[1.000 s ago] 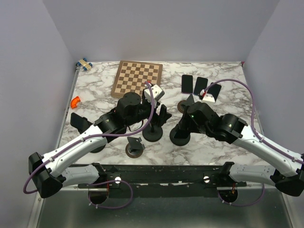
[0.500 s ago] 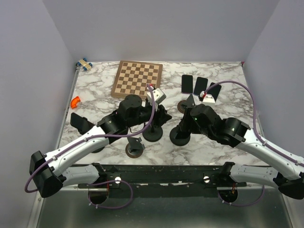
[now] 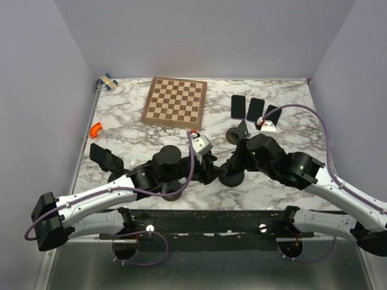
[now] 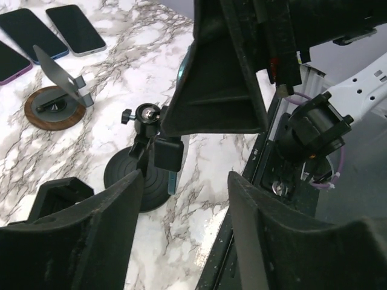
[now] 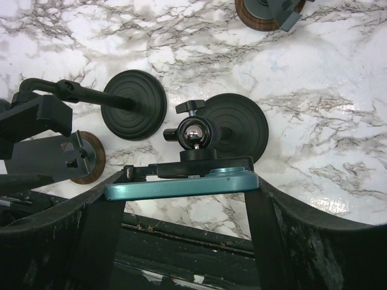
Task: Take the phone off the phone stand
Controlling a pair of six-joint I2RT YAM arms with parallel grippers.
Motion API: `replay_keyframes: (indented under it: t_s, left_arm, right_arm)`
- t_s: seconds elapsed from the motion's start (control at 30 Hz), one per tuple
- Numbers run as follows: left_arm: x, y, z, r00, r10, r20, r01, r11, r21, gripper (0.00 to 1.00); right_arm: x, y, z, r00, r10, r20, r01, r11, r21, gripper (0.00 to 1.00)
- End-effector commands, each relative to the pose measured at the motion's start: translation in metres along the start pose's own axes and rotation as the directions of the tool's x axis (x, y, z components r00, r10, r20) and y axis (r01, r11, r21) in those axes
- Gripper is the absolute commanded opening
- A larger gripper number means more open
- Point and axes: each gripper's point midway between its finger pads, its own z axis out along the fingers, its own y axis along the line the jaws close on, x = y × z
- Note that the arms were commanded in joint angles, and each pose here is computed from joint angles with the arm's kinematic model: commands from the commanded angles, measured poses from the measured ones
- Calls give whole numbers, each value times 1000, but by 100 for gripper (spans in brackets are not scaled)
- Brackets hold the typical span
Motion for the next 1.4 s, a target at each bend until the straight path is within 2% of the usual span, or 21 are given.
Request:
replay_keyframes:
  t_s: [0.0,0.1,0.4,0.53,0.63,0.77,0.9,1.2,1.27,1.37]
  left_arm:
    - [-7,1,9,999,16,33,-15,999,-38,70]
    - [1,5,16,1000,12,-5,-12,999,-52,75]
    - [16,-2,34,996,23,-81,-22,1000,10,76]
    - [19,1,43,994,17,-104,-15,1000,21,81]
    - [20,7,48,992,5,-122,-2,1000,18,81]
    - [23,8,50,991,7,-136,-4,1000,28,69]
    - [27,5,52,989,-2,-151,8,999,43,61]
    - [35,6,57,982,-7,-186,16,999,47,53]
    - [36,7,58,982,-2,-191,10,999,42,46]
    - [36,6,57,982,7,-191,3,999,47,31]
  right_arm:
    - [-21,12,-9,995,49,82,-43,997,-69,1]
    - [-19,11,-8,996,46,80,-41,997,-61,1]
    - [-17,14,-7,997,42,71,-37,996,-76,1]
    - [-18,15,-7,997,40,71,-34,996,-82,1]
    - [-18,16,-7,997,36,70,-30,996,-82,1]
    - [-19,17,-7,997,35,72,-29,996,-84,1]
    - [-20,18,-6,997,33,73,-26,996,-86,1]
    - [-20,18,-8,997,36,75,-29,996,-89,1]
    - [-19,18,-6,997,34,71,-28,996,-89,1]
    - [-17,13,-2,997,22,75,-17,998,-62,1]
